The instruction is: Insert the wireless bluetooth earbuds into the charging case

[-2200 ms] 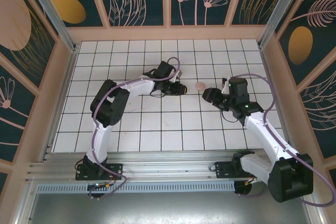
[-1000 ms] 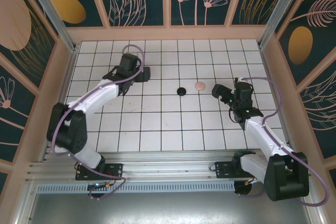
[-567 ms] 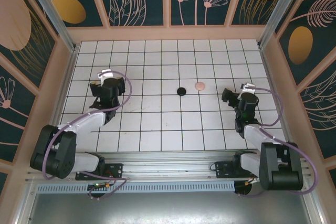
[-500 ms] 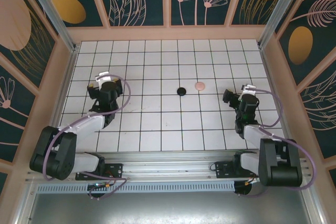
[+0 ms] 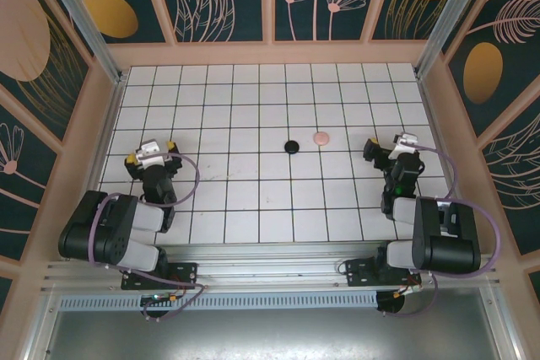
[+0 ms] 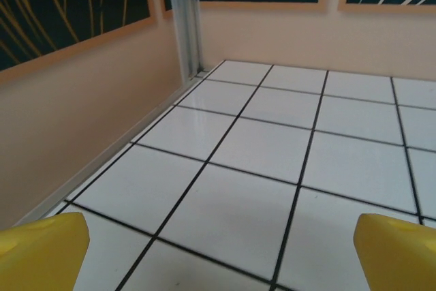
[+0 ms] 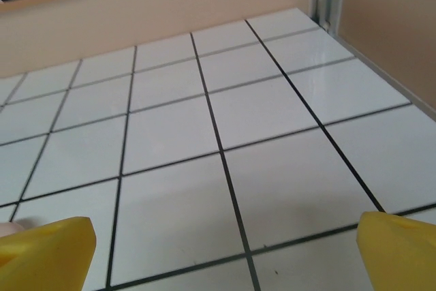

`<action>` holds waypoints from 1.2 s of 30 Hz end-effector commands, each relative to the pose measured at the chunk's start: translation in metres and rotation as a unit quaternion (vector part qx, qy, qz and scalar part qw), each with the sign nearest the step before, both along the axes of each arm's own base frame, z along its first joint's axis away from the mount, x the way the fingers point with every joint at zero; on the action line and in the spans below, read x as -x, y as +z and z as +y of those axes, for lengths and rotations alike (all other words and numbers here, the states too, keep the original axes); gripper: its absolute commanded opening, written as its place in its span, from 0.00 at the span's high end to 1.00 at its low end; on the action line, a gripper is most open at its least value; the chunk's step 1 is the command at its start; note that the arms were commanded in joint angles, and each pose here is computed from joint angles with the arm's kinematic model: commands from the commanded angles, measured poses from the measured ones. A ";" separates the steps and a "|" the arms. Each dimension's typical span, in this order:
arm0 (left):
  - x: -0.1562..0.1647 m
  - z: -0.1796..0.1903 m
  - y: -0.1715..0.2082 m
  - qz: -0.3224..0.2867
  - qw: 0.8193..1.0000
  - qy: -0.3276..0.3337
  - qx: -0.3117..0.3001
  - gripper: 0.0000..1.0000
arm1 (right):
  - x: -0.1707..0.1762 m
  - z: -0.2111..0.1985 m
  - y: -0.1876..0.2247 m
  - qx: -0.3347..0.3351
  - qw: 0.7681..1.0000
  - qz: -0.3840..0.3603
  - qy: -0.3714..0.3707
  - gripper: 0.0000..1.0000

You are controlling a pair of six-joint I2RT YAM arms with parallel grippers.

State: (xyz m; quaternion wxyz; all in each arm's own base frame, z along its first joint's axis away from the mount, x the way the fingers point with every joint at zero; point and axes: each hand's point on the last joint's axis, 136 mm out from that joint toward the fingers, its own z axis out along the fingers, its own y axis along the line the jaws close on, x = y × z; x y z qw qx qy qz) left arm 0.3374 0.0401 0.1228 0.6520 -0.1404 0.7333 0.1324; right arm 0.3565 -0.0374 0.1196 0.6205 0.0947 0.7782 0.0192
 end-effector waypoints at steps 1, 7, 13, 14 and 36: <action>-0.004 -0.010 0.026 -0.071 0.996 -0.048 0.011 0.01 | 0.006 0.010 0.033 -0.004 0.996 -0.086 0.021 0.01; -0.029 0.002 0.014 -0.035 0.998 -0.041 0.042 0.01 | -0.011 0.032 0.010 0.030 0.996 -0.064 0.046 0.01; -0.028 0.002 0.016 -0.039 0.998 -0.042 0.040 0.01 | -0.021 0.034 0.003 0.025 0.997 -0.045 0.056 0.01; -0.028 0.002 0.016 -0.040 0.998 -0.041 0.039 0.01 | -0.021 0.031 0.001 0.014 0.997 -0.041 0.061 0.01; -0.030 0.003 0.015 -0.036 0.998 -0.042 0.039 0.01 | -0.022 0.031 0.002 0.016 0.997 -0.041 0.060 0.01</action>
